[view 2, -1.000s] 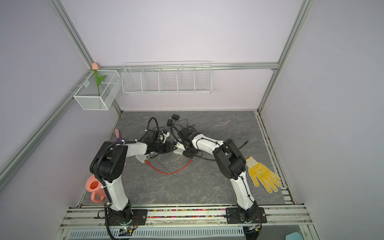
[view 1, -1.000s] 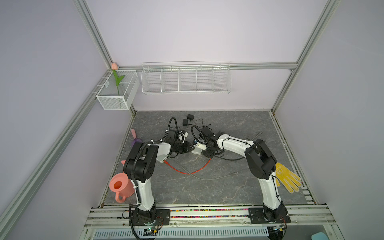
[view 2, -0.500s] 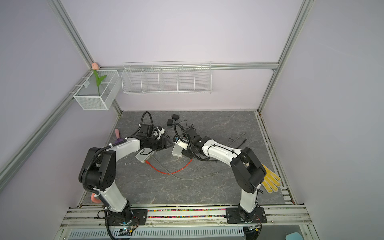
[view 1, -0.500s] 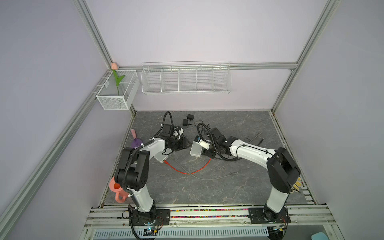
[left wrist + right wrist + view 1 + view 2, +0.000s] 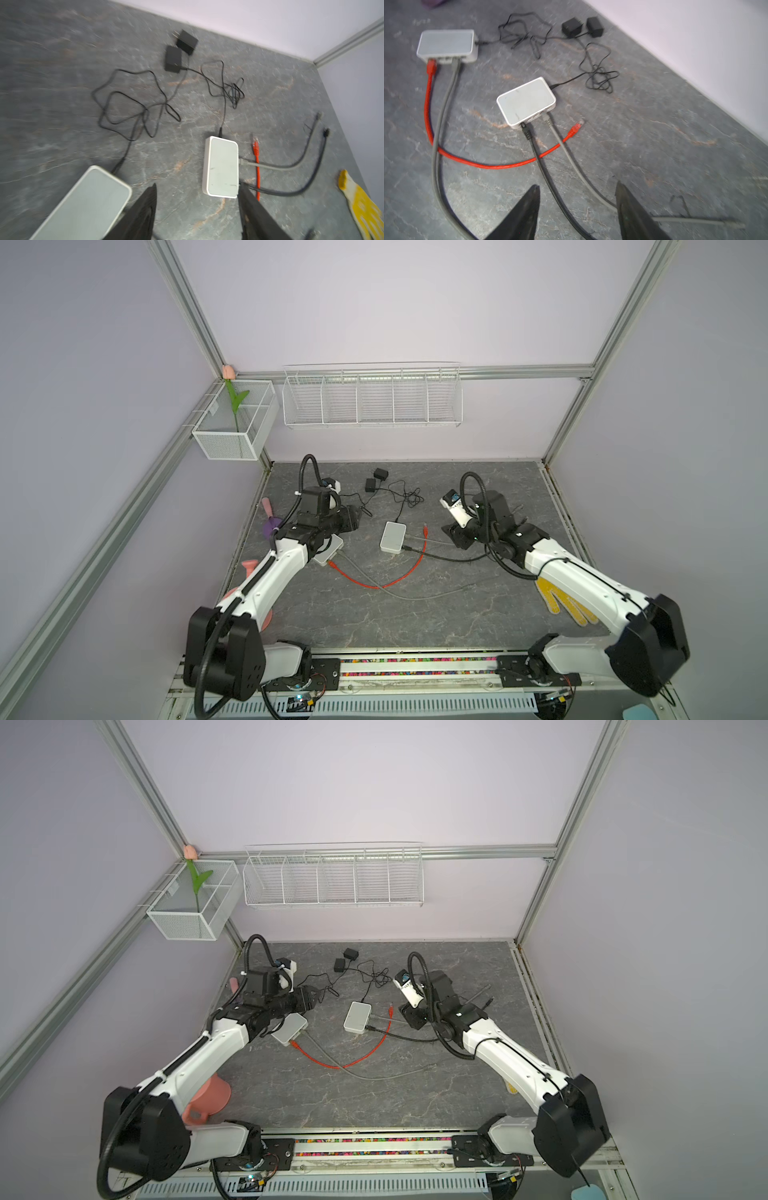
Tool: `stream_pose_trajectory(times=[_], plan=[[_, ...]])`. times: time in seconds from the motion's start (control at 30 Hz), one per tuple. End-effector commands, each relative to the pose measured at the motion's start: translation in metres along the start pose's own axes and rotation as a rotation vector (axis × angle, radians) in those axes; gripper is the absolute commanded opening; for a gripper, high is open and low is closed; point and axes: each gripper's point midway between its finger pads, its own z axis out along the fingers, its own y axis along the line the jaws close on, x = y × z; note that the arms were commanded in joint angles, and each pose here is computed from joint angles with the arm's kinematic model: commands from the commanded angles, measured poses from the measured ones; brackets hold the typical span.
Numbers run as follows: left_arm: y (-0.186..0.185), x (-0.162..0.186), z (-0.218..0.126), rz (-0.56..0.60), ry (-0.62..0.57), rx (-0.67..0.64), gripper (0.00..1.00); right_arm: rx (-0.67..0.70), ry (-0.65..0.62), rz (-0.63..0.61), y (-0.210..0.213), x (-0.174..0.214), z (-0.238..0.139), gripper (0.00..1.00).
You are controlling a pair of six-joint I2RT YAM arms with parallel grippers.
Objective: Insert the plug into the switch port
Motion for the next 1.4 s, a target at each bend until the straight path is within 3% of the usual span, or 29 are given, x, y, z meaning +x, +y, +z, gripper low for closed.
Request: stream_pose_trajectory(times=[0.0,0.13,0.23,0.33,0.53,0.7,0.87,1.13,1.37], plan=[[0.043,-0.016,-0.03,0.028,-0.174,-0.24,0.65,0.123,-0.089,0.159,-0.034,0.001,-0.026,0.65],[0.088,-0.005,-0.059,0.032,-0.293,-0.472,0.66,0.345,-0.147,0.298,-0.078,0.038,-0.06,0.68],[0.112,0.015,-0.07,0.032,-0.315,-0.584,0.67,0.51,-0.174,0.39,-0.1,0.081,-0.083,0.7],[0.125,0.03,-0.075,0.029,-0.332,-0.633,0.67,0.664,-0.157,0.453,-0.11,0.133,-0.1,0.72],[0.128,0.036,-0.097,0.048,-0.418,-0.631,0.67,0.872,-0.187,0.52,-0.113,0.193,-0.137,0.71],[0.136,0.05,-0.103,0.049,-0.442,-0.653,0.67,0.909,-0.294,0.544,-0.109,0.202,-0.159,0.71],[0.146,0.071,-0.097,0.062,-0.403,-0.68,0.67,0.849,-0.24,0.517,-0.106,0.198,-0.141,0.72],[0.145,0.074,-0.096,0.083,-0.398,-0.668,0.65,0.795,-0.198,0.482,-0.104,0.196,-0.121,0.74],[0.141,0.065,-0.108,0.06,-0.499,-0.657,0.65,0.795,-0.186,0.469,-0.105,0.197,-0.112,0.76]])
